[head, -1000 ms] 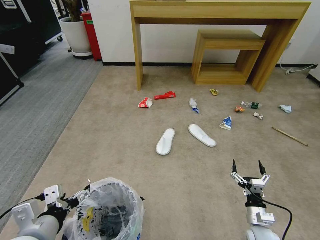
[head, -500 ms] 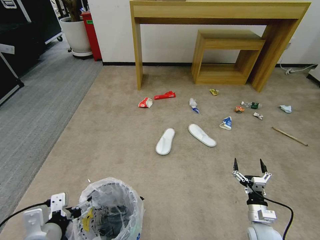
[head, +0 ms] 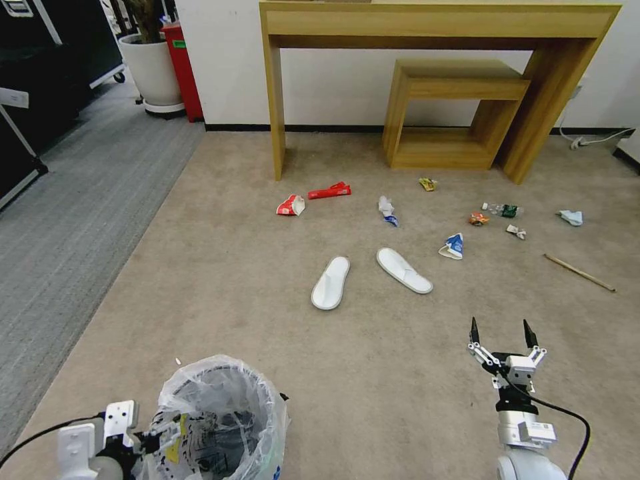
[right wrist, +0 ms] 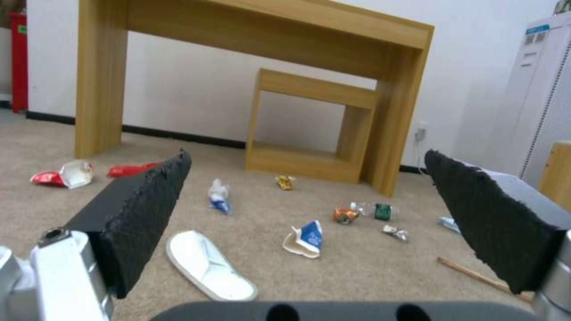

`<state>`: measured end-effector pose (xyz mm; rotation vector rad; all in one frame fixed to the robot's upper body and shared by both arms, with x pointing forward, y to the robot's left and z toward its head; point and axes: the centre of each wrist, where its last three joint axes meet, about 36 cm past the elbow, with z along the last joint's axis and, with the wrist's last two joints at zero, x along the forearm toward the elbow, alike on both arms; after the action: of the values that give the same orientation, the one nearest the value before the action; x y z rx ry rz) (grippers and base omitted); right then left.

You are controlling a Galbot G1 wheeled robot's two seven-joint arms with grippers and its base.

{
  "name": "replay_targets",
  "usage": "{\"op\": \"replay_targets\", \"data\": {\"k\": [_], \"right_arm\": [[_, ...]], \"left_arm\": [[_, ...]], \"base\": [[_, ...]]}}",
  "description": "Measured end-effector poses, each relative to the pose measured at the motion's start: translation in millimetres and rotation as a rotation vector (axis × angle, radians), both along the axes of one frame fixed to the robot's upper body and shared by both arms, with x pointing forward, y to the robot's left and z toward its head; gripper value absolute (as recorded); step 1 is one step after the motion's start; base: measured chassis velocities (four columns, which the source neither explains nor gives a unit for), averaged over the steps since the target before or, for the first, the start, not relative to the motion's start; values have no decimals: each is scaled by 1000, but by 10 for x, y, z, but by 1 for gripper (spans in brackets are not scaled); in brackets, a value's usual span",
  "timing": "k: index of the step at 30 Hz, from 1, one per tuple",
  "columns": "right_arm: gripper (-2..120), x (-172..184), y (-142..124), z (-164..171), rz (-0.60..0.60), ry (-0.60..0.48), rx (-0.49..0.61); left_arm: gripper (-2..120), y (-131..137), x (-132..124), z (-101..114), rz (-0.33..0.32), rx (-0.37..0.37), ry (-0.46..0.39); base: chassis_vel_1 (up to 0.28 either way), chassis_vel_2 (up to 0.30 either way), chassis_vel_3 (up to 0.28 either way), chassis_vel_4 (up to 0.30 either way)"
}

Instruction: Pick up the trash bin and place the garbage on the floor into it.

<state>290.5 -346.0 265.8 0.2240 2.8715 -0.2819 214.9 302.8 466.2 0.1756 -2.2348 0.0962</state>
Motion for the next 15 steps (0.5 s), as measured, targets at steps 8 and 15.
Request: {"op": "replay_targets", "data": {"k": [8, 15], "right_arm": [[100, -10, -10, 24, -4, -6, -4], [100, -31, 27, 9, -5, -4, -4]], "left_arm": [[98, 60, 91, -116, -15, 16, 15], [98, 99, 186, -295, -25, 10, 49]], "base": [[0, 0, 0, 0], [0, 0, 0, 0]]}}
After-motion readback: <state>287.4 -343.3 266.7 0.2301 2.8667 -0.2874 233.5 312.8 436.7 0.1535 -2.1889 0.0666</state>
